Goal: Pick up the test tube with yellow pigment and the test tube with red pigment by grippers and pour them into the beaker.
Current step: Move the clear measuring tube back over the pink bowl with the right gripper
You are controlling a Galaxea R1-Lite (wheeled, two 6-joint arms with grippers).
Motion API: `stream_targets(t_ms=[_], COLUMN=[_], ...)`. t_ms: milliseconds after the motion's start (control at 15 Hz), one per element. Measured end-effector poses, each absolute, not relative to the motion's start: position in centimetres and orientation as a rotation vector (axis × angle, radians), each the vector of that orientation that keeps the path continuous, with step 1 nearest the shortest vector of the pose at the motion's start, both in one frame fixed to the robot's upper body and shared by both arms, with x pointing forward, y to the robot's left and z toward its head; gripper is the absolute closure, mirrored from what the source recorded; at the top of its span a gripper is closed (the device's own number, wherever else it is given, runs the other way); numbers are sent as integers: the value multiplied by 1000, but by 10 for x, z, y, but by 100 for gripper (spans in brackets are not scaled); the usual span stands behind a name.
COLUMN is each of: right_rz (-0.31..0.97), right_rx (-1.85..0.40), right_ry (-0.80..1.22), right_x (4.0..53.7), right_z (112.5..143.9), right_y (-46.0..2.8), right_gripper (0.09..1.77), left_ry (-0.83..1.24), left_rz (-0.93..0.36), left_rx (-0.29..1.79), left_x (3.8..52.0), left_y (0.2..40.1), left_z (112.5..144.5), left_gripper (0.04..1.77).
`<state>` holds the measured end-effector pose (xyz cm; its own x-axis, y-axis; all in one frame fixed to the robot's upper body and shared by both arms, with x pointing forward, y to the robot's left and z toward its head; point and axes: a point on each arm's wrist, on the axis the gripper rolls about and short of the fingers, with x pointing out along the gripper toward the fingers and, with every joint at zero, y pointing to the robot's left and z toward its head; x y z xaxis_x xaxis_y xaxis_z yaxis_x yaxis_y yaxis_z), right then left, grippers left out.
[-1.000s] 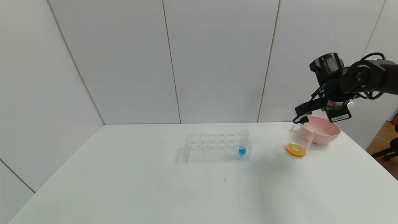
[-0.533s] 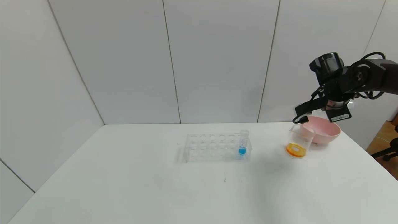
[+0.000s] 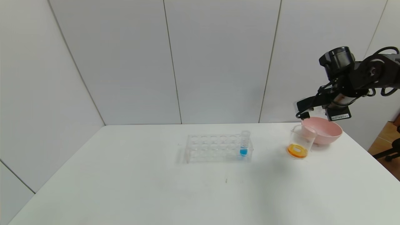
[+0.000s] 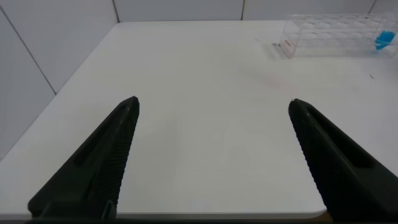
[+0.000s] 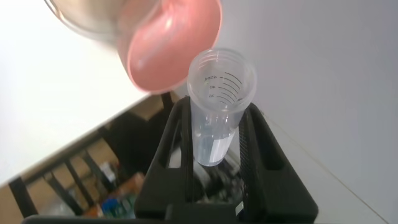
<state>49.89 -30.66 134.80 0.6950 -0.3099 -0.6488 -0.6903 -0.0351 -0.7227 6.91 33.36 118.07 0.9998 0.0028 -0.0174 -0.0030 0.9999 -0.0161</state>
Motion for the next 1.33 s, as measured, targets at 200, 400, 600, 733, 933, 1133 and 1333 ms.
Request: stream_targets(t_ms=[200,400,600,733,933,1133,1333], right_rz=[436,549,630,626,513,341,133], right_rx=[-1360,-1114,-821,-664,-490,-307,-177], right_ry=[748,676,600,594,500,336,277], right_x=[487,475,457,439,425,426,434], right_z=[1355,1356,1357,1358,1365,1375,1374], right_y=[-330,-356,-386,-403,-422,-434,-441], right_gripper=[136,136,136,136,136,136,136], left_ry=[17,17,17,17,17,17,17], left_rz=[3,3,3,3,3,2,3], left_rx=[-17,-16,-17,-16,-17,-17,-17], left_x=[69,69,69,69,69,69,69], left_y=[334,334,334,334,334,334,334], left_z=[1181,1181,1181,1181,1181,1181,1181], left_gripper=[9,9,9,9,9,9,9])
